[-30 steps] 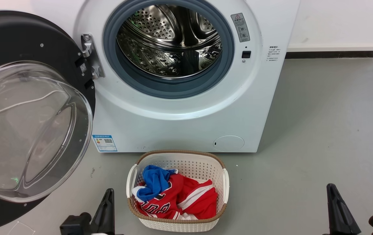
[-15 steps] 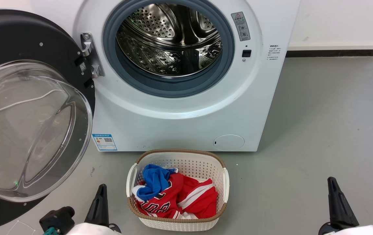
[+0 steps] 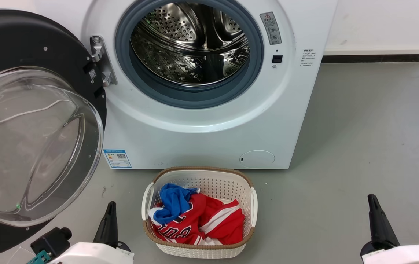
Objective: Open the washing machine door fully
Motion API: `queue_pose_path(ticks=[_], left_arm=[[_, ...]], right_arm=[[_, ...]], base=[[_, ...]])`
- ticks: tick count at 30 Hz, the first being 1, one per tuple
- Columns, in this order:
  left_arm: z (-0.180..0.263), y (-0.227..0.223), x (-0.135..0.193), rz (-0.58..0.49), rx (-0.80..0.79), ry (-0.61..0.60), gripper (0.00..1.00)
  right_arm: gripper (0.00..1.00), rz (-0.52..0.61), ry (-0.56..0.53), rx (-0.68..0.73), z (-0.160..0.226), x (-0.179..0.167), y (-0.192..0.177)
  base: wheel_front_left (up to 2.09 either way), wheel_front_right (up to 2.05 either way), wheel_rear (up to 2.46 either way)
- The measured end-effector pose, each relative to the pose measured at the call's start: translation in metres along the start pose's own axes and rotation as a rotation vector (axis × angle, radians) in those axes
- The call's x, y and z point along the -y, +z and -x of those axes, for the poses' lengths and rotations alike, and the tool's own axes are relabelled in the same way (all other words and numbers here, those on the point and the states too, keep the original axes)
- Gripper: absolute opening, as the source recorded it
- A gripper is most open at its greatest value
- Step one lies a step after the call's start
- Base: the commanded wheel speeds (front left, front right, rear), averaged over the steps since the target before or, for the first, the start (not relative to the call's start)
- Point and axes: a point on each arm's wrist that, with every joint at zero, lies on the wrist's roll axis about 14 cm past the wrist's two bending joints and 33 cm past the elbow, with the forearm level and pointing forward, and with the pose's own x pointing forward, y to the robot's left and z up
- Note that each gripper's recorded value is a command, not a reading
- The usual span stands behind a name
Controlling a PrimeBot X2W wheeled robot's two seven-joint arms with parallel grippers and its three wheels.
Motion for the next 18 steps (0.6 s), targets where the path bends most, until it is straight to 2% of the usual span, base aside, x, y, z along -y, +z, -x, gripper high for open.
queue_pose_path(ticks=[18], left_arm=[[-0.009, 0.004, -0.003, 0.248, -0.01, 0.012, 0.0]], right_arm=[[0.0, -0.231, -0.019, -0.016, -0.012, 0.002, -0.001]], base=[[0.0, 0.0, 0.0]])
